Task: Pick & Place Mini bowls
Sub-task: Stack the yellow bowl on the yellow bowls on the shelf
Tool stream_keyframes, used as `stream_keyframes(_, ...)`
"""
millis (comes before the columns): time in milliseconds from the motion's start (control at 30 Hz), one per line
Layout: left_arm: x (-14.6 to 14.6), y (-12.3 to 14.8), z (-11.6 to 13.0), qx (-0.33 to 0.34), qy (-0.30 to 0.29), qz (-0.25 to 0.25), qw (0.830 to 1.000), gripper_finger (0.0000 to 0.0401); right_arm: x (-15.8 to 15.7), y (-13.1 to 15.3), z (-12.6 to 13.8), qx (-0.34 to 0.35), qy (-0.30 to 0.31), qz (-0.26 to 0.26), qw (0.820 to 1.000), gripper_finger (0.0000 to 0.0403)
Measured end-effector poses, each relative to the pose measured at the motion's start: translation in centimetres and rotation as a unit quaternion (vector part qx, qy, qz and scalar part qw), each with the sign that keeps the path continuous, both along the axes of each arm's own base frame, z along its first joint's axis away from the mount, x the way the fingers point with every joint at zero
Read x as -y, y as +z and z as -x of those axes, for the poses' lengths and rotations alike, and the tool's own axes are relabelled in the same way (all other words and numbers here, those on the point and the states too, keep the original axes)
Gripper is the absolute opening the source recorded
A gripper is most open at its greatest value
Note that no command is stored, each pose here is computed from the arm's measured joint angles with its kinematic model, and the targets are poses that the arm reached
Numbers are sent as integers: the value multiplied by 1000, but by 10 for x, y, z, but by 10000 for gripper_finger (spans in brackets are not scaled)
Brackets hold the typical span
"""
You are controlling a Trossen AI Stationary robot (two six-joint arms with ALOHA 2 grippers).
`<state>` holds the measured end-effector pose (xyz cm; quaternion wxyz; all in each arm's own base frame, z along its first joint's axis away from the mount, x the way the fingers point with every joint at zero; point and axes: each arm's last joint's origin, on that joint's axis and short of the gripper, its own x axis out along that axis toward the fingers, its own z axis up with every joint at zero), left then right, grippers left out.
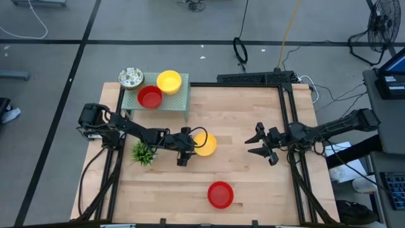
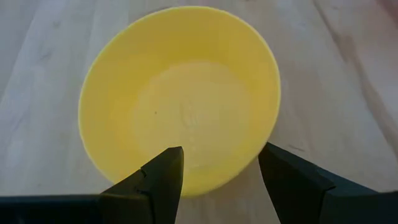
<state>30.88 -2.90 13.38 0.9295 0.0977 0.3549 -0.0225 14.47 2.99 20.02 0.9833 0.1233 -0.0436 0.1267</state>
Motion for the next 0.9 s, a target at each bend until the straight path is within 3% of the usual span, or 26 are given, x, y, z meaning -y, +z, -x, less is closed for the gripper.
stream_keyframes(333,-3,-2,2,-15,-6,-12,1000,202,2,-15,9,28,1,-12,1000,171)
stream_keyframes(733,-4,-3,1,-17,-21,-32,999,23,2,-12,9,41,2,-10,999,171)
stream_keyframes(900,-3,2,-2,7,-18,-28,999,12,2,-12,9,41,3,-10,999,171)
